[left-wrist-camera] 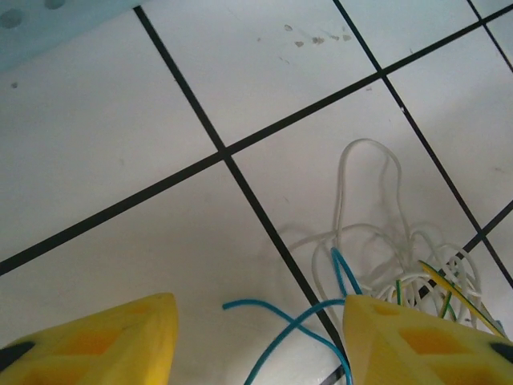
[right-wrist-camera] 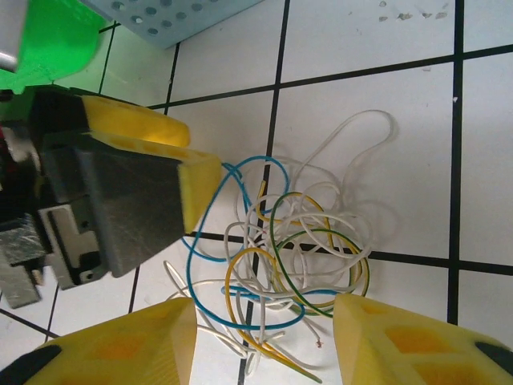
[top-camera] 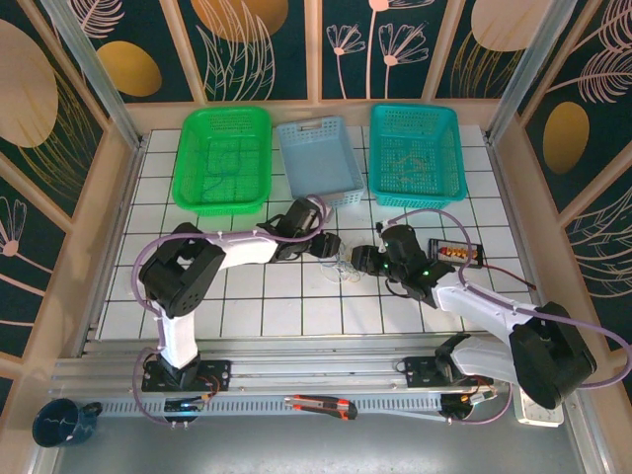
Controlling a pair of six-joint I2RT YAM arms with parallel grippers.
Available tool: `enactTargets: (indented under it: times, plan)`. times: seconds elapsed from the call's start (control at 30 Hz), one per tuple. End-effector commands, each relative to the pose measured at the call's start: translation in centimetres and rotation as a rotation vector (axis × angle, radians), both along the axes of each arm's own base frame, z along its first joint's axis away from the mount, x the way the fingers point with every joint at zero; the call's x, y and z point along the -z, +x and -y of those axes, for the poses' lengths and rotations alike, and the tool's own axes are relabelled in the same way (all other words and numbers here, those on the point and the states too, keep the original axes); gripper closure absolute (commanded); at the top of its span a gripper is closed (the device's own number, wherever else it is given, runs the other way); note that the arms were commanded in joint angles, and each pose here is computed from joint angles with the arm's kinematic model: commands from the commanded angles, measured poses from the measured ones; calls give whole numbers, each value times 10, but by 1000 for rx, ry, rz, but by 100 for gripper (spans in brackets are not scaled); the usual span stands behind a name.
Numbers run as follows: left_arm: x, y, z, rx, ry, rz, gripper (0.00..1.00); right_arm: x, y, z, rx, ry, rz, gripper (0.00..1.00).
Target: Untangle the cables
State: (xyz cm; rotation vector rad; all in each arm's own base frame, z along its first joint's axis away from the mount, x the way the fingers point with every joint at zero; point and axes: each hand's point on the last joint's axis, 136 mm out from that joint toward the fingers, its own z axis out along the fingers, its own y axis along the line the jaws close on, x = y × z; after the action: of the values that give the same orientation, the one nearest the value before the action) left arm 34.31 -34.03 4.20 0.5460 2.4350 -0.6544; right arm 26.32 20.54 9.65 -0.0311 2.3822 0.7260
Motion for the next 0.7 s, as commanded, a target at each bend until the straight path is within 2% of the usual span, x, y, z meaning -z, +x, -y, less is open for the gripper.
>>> enactTargets:
  times: [0.0, 0.23, 0.5, 0.67]
  plan:
    - [14, 1, -4, 4, 69, -6, 48, -17, 8, -10, 2, 52, 39, 52]
    - [15, 1, -4, 1, 60, -4, 69, -16, 12, -14, 8, 67, 40, 52]
    - [-4, -2, -4, -3, 15, 12, 100, -17, 23, -23, 10, 93, 51, 52]
    - [-29, -5, -5, -16, -28, 39, 100, -16, 31, -31, 10, 115, 58, 52]
